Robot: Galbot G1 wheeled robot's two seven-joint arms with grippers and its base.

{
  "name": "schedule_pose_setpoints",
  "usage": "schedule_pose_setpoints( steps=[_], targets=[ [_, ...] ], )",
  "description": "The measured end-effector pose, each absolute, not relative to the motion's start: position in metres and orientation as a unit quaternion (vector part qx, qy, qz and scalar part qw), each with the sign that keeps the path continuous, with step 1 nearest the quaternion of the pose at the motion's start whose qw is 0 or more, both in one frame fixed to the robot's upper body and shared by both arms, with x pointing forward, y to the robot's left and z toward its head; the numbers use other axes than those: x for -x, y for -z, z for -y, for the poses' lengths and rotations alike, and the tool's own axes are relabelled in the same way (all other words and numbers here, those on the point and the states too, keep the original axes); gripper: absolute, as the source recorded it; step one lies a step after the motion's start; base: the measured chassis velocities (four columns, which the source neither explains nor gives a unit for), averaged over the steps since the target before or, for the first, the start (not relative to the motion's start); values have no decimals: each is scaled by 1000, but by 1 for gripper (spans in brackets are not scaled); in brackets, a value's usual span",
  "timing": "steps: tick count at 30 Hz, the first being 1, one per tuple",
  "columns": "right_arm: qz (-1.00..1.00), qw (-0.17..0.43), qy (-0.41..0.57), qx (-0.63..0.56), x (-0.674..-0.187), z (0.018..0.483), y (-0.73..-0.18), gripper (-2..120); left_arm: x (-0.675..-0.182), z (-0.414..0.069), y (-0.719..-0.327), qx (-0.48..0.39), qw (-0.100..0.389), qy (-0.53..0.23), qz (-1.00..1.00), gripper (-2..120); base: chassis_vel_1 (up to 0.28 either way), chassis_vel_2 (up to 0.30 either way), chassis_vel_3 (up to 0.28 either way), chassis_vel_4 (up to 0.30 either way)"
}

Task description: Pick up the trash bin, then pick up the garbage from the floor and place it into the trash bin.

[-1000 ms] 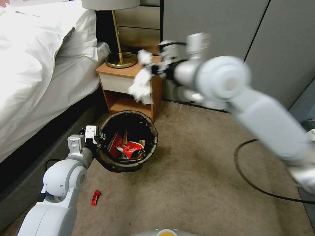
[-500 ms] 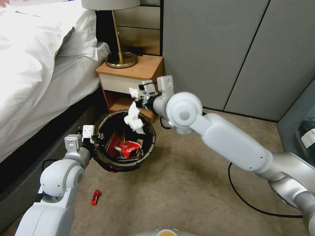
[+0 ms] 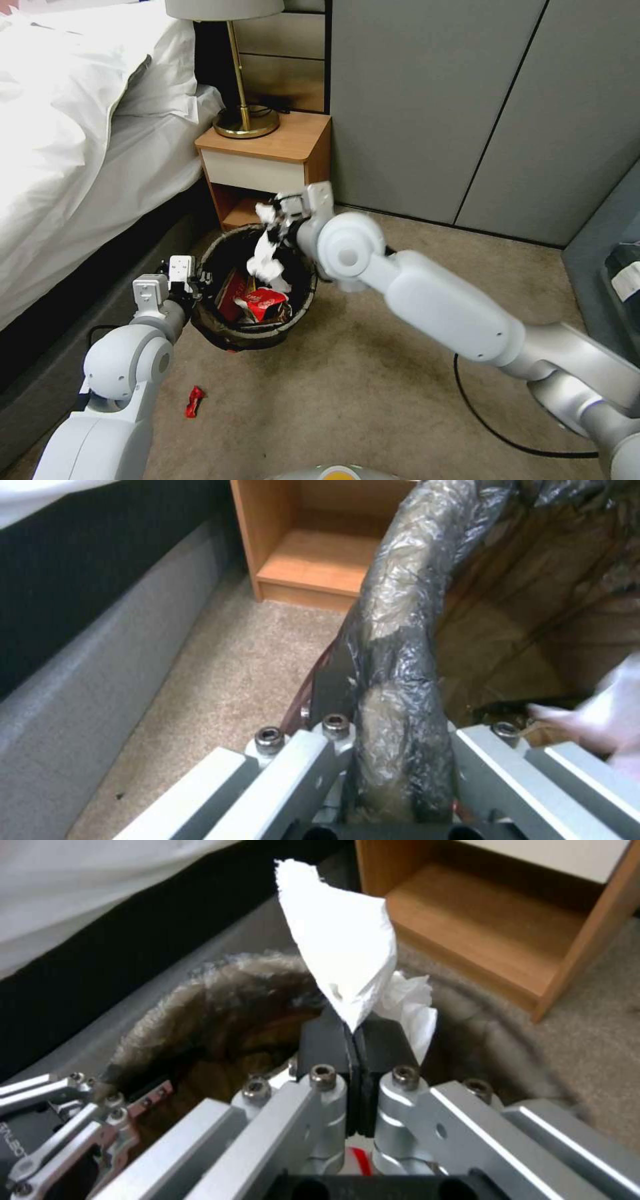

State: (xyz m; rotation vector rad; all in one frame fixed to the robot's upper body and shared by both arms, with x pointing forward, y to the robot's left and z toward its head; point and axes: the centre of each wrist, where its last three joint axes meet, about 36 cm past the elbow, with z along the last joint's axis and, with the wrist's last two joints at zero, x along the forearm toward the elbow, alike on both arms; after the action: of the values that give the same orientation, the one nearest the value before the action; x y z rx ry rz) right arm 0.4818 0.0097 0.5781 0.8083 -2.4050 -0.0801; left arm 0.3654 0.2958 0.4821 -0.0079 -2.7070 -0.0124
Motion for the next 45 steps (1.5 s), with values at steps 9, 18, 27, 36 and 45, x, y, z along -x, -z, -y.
schedule_pose_setpoints(
  steps=[9, 18, 27, 36, 45],
  targets=[
    [908, 305, 11, -287, -488, -23, -558, 8, -365, -300, -483, 0, 216, 7, 976, 1, 0, 0, 0, 0],
    [909, 307, 13, -281, -486, -19, -555, 41, -366, -298, -481, 2, 217, 4, 976, 1, 0, 0, 0, 0],
    [911, 305, 13, -278, -487, -14, -557, 76, -367, -298, -481, 2, 217, 3, 976, 1, 0, 0, 0, 0],
    [911, 298, 18, -285, -485, -11, -566, 100, -367, -298, -483, 3, 215, 3, 977, 1, 0, 0, 0, 0],
    [917, 265, 30, -298, -475, 2, -593, 100, -365, -297, -485, 4, 213, 5, 977, 1, 0, 0, 0, 0]
  ],
)
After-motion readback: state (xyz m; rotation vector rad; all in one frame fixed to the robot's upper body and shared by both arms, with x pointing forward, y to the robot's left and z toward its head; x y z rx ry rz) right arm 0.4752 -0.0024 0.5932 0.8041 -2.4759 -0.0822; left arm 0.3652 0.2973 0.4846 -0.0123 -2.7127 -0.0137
